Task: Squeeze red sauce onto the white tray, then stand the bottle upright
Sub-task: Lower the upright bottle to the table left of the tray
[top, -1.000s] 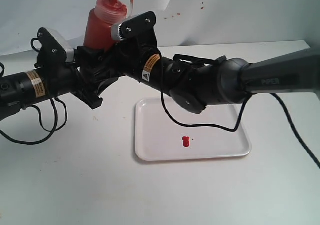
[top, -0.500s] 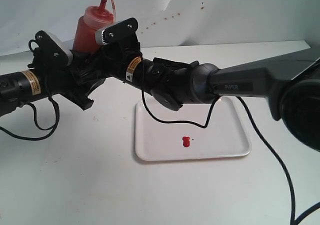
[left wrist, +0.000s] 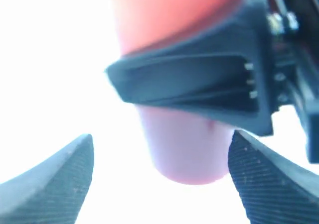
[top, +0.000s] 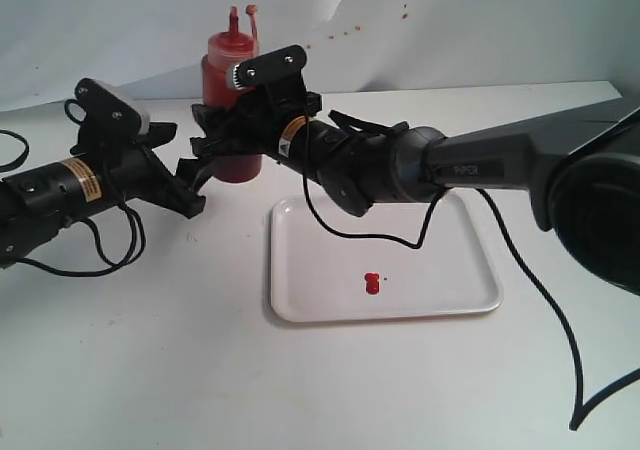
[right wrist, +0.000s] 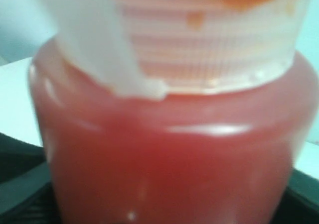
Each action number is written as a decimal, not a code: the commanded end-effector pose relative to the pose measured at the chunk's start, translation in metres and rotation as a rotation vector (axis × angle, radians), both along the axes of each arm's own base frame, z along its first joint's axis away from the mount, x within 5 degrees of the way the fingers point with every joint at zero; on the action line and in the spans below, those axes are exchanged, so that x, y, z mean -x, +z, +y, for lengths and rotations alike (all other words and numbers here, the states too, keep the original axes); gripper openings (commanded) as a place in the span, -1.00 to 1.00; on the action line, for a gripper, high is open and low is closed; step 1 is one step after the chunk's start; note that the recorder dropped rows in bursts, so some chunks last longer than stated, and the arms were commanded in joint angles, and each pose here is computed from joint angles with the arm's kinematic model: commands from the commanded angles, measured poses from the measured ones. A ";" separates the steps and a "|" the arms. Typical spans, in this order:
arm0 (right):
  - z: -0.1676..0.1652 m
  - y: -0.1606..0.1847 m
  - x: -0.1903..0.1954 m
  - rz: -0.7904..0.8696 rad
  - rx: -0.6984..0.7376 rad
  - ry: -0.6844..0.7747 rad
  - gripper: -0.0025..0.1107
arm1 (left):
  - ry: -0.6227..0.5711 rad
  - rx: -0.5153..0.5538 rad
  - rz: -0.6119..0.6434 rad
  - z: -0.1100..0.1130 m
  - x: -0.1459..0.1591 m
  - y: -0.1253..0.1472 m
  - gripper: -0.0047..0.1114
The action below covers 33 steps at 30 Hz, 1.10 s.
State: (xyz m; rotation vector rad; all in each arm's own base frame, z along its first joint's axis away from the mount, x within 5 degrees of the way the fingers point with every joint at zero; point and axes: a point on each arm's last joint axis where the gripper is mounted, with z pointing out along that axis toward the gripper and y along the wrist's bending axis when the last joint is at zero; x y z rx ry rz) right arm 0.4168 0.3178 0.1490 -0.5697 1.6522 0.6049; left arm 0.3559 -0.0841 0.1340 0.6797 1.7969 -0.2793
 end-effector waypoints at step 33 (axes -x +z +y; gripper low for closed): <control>0.047 -0.042 0.000 -0.139 0.200 0.185 -0.54 | 0.594 -0.048 -0.030 0.048 -0.012 0.003 0.89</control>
